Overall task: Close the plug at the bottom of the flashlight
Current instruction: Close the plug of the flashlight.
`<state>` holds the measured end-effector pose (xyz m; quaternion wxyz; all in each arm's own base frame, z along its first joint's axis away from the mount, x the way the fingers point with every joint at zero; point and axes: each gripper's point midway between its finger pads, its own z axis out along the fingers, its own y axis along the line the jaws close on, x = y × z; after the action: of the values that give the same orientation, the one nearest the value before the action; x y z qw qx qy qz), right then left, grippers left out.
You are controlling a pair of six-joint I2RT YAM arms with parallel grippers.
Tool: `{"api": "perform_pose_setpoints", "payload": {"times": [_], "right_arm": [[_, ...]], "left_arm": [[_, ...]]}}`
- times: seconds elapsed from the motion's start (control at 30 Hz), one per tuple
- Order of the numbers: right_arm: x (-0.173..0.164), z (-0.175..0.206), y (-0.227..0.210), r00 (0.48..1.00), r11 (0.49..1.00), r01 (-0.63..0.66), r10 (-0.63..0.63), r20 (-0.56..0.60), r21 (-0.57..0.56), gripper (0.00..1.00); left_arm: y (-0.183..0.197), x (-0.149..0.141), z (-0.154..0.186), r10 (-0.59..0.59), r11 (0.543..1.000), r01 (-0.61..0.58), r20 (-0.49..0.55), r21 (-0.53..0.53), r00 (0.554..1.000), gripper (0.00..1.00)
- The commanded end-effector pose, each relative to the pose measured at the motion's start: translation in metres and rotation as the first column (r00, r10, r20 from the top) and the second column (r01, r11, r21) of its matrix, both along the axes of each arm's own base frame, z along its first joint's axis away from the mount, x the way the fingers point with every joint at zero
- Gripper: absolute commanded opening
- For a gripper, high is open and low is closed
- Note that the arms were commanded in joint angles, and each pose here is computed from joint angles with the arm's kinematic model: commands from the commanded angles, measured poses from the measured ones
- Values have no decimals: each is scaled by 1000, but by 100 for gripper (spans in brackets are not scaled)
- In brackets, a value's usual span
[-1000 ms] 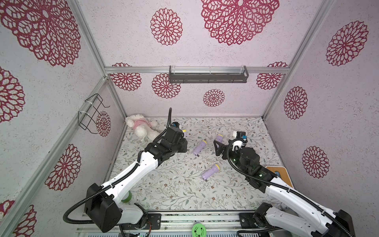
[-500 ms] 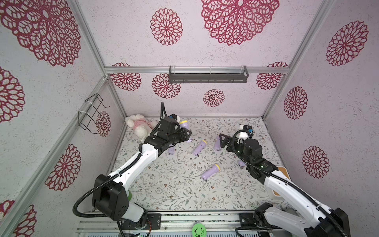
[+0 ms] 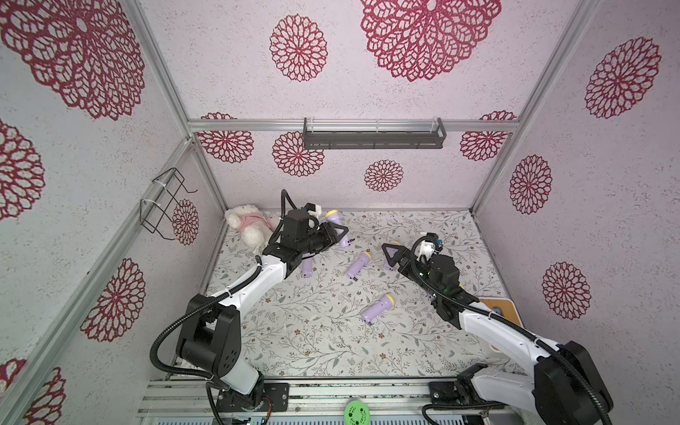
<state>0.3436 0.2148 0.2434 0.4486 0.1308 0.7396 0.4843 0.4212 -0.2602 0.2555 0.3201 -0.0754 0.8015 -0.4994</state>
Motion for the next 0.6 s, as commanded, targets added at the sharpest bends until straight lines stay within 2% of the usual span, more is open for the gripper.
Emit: {"api": "perform_pose_setpoints", "payload": {"times": [0.0, 0.3, 0.47, 0.57], "right_arm": [[-5, 59, 9, 989, 976, -70, 41, 140, 206, 99], [-14, 64, 45, 983, 911, -165, 120, 142, 377, 99], [-18, 63, 57, 979, 886, -188, 136, 151, 424, 99], [-20, 62, 66, 977, 879, -200, 144, 159, 433, 99]], "left_arm": [[-11, 4, 26, -27, 991, 38, 82, -132, 996, 0], [-14, 9, 24, -28, 969, 51, 98, -240, 995, 0], [-11, 9, 16, -25, 970, 46, 91, -237, 996, 0], [-11, 9, 13, -20, 955, 41, 74, -295, 997, 0]]}}
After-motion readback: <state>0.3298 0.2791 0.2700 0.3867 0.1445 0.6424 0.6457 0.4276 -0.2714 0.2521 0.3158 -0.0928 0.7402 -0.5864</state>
